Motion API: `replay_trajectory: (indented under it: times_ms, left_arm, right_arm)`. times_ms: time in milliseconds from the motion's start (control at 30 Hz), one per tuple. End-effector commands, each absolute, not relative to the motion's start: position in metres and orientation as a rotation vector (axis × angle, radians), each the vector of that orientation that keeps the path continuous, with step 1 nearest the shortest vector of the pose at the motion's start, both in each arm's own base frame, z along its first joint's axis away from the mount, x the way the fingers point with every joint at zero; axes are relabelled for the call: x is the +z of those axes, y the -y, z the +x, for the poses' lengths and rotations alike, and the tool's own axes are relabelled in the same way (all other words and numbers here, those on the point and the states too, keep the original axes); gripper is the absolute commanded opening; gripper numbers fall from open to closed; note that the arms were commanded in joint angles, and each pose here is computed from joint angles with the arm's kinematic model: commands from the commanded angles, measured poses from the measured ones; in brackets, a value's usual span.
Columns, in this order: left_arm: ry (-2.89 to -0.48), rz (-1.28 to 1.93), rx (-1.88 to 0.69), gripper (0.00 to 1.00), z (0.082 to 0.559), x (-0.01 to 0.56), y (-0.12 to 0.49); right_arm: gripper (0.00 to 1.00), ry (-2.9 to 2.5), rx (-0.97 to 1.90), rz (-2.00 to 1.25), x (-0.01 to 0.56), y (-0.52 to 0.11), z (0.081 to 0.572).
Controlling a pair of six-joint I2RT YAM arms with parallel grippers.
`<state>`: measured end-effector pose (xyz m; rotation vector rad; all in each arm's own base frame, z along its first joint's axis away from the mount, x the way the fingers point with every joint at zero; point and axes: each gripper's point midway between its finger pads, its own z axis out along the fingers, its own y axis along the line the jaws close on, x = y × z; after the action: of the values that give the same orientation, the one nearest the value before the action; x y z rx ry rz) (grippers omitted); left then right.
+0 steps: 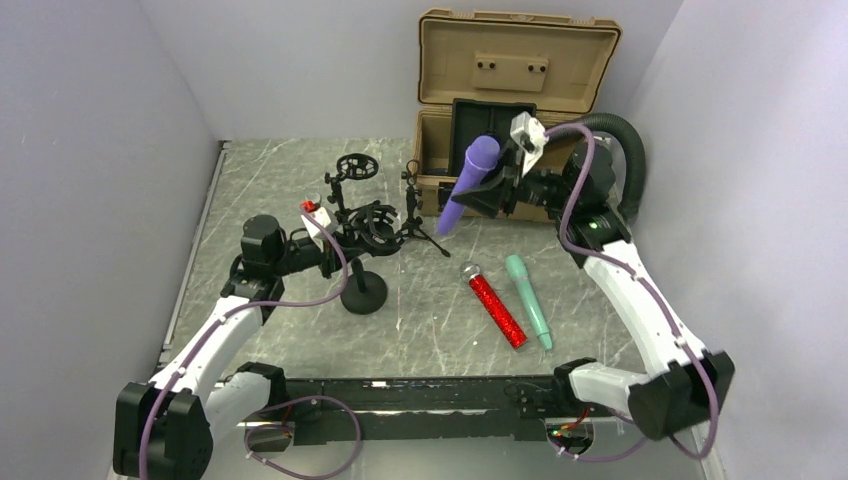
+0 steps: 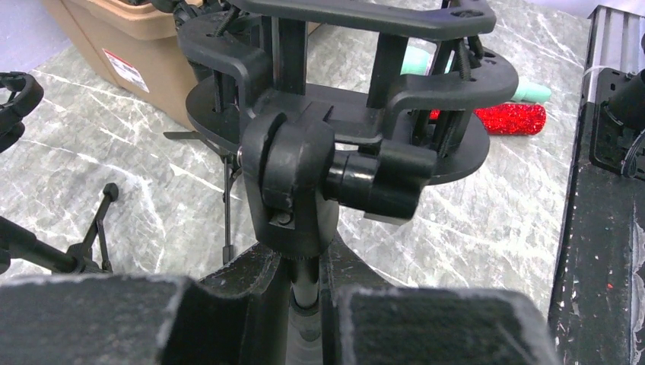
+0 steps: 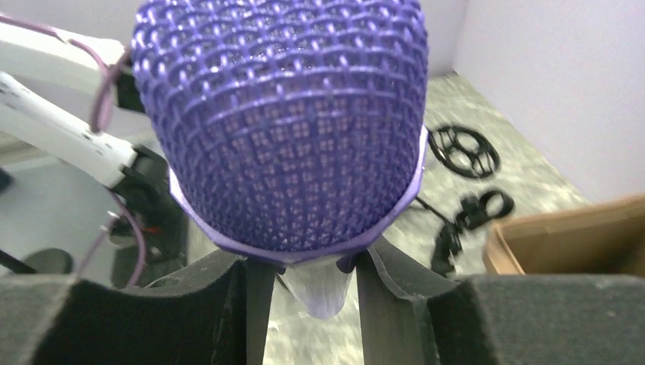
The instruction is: Remove the microphone from the stand
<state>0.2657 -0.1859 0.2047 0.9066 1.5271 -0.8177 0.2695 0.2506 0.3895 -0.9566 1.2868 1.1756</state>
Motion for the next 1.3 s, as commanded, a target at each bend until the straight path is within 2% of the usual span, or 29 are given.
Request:
replay_trajectory:
  times_ms: [0,267,633,900,1100,1267]
  left_arm:
    - [-1.435,0.926,-0.732,0.00,0.276,0.237,0.183]
    - [-1.431,0.920,-0.708,0.00,0.276,0.243,0.181]
    - [-1.387,0.944,-0.722,0.00,0.269,0.240,0.184]
    - [-1.389,0.958,-0.766,0.00,0.268,0.237,0.188]
    - [-1.396,0.960,-0.751,0.00,0.269,0.234,0.187]
    - [-1.425,0.947,-0.729,0.00,0.274,0.232,0.184]
  right_arm:
    - [0.00,-1.479,0.837,-1.047,0.331,-0.216,0.260]
    - [0.00,-1.716,0.692,-1.066,0.275,-0.180,0.229]
    - [0.00,-2.148,0.451,-1.022,0.193,-0.127,0.220]
    - [0.00,-2.243,0.680,-1.055,0.171,-0.152,0.203]
    - [0.00,-2.313,0.770,-1.216,0.139,-0.184,0.190]
    - [0.00,-2.373,0.954,-1.276,0.131,-0.212,0.179]
